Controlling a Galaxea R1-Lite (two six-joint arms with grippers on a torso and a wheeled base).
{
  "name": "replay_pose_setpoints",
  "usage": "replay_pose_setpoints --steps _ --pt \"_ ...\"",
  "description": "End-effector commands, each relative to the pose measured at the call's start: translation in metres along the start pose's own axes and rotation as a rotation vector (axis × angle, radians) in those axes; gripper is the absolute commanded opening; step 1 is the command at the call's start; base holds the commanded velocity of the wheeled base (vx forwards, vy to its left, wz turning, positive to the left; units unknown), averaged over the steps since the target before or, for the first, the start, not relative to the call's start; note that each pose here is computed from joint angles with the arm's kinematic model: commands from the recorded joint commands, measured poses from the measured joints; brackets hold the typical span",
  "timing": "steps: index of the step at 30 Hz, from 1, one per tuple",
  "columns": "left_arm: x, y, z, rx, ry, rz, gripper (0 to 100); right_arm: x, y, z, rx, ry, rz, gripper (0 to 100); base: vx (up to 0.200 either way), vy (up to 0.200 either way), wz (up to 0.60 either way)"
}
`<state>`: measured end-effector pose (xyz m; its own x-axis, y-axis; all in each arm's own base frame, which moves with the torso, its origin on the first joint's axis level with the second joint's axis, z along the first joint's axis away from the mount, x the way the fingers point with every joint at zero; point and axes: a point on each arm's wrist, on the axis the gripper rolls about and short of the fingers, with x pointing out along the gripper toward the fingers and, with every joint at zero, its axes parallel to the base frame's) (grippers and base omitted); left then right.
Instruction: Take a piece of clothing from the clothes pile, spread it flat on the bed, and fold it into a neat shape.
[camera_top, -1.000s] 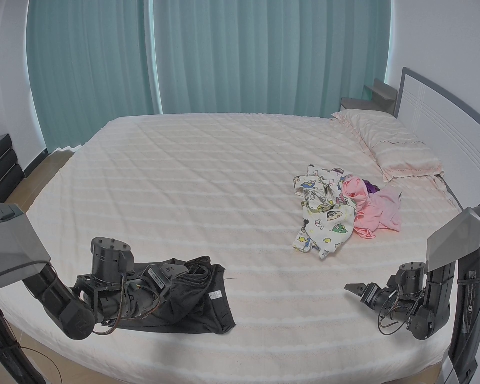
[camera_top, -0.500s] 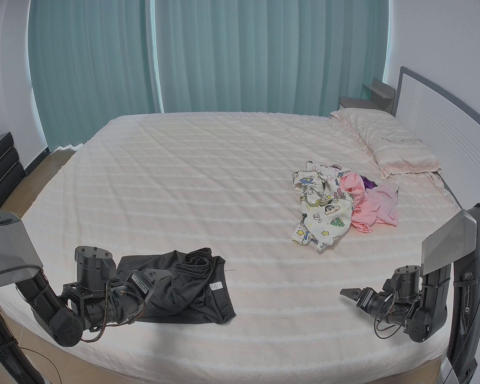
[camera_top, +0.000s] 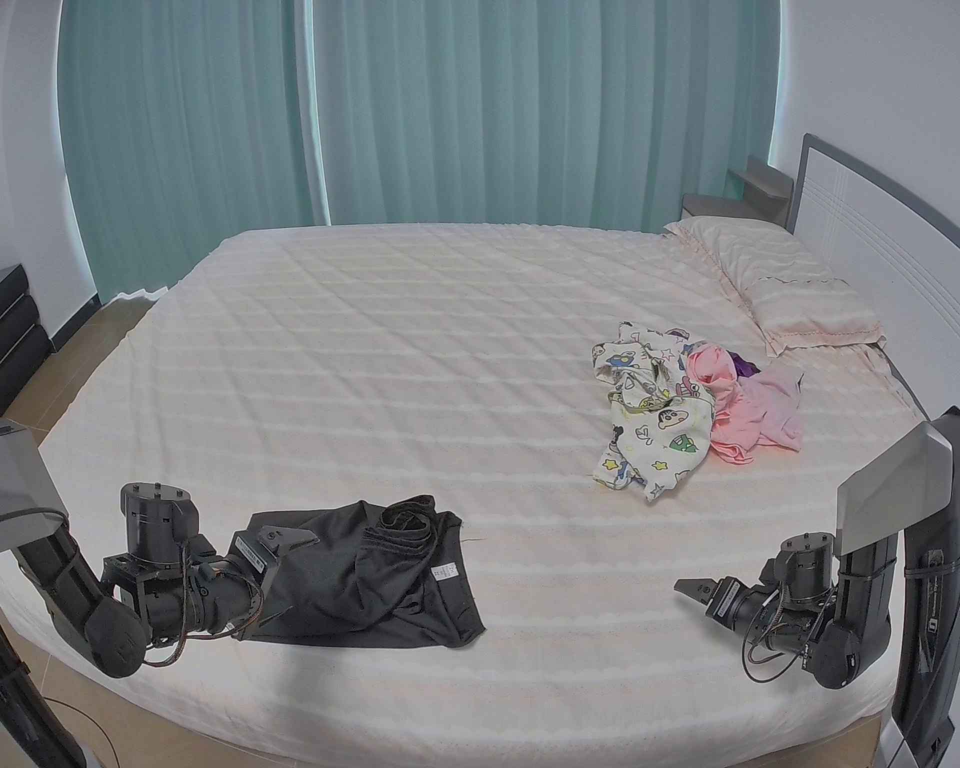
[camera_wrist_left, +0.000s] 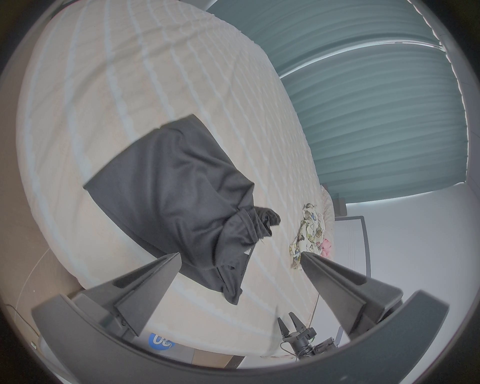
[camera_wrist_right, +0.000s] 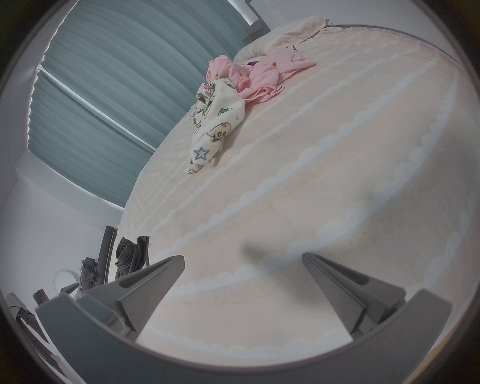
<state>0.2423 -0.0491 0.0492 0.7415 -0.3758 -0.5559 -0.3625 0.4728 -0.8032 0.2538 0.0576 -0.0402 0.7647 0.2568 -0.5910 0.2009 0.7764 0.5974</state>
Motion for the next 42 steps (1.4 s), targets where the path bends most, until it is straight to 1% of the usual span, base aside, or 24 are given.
replay_pose_setpoints --steps 1,8,15,18,20,21,22,25,28,30,31,34,37,39,42 --pt "0.0 0.001 0.002 -0.006 -0.005 0.004 100 0.0 0.006 -0.001 -0.012 -0.007 0.02 100 0.0 0.2 0.0" --pt "0.004 0.004 0.002 -0.01 0.001 0.016 100 -0.001 0.011 -0.005 -0.028 -0.013 0.021 100 0.0 0.2 0.0" --pt "0.009 0.008 0.004 -0.021 0.0 0.036 100 -0.009 0.024 -0.005 -0.046 -0.023 0.062 100 0.0 0.2 0.0" --pt "0.011 0.012 0.008 -0.03 0.013 0.038 100 -0.012 0.035 -0.006 -0.061 -0.048 0.086 100 0.0 0.2 0.0" --pt "0.012 0.014 0.013 -0.044 0.023 0.029 100 -0.012 0.044 -0.01 -0.085 -0.064 0.098 100 0.0 0.2 0.0" --pt "0.012 0.014 0.013 -0.044 0.023 0.029 100 -0.012 0.044 -0.01 -0.085 -0.064 0.098 100 0.0 0.2 0.0" --pt "0.012 0.016 0.017 -0.053 0.031 0.023 100 -0.009 0.055 -0.014 -0.11 -0.076 0.124 100 0.0 0.2 0.0" --pt "0.012 0.017 0.016 -0.053 0.032 0.023 100 -0.004 0.069 -0.022 -0.154 -0.066 0.153 100 0.0 0.2 0.0" --pt "0.013 0.018 0.016 -0.053 0.037 0.026 100 0.006 0.081 -0.024 -0.236 -0.058 0.14 100 0.0 0.2 0.0" --pt "0.013 0.019 0.016 -0.054 0.038 0.028 100 0.007 0.082 -0.023 -0.243 -0.063 0.136 100 0.0 0.2 0.0" --pt "0.015 0.02 0.015 -0.052 0.042 0.034 100 0.018 0.099 -0.021 -0.274 -0.101 0.118 100 0.0 0.2 0.0" --pt "0.017 0.021 0.015 -0.055 0.046 0.041 100 0.026 0.116 -0.026 -0.308 -0.094 0.121 100 0.0 0.2 0.0" --pt "0.018 0.022 0.014 -0.053 0.051 0.045 100 0.032 0.125 -0.027 -0.342 -0.083 0.123 100 0.0 0.0 0.0" --pt "0.02 0.024 0.014 -0.052 0.054 0.052 100 0.038 0.136 -0.026 -0.386 -0.079 0.126 100 0.0 0.0 0.0" --pt "0.02 0.025 0.013 -0.024 0.058 0.055 100 0.045 0.146 -0.025 -0.45 -0.078 0.126 100 0.0 0.0 0.0"
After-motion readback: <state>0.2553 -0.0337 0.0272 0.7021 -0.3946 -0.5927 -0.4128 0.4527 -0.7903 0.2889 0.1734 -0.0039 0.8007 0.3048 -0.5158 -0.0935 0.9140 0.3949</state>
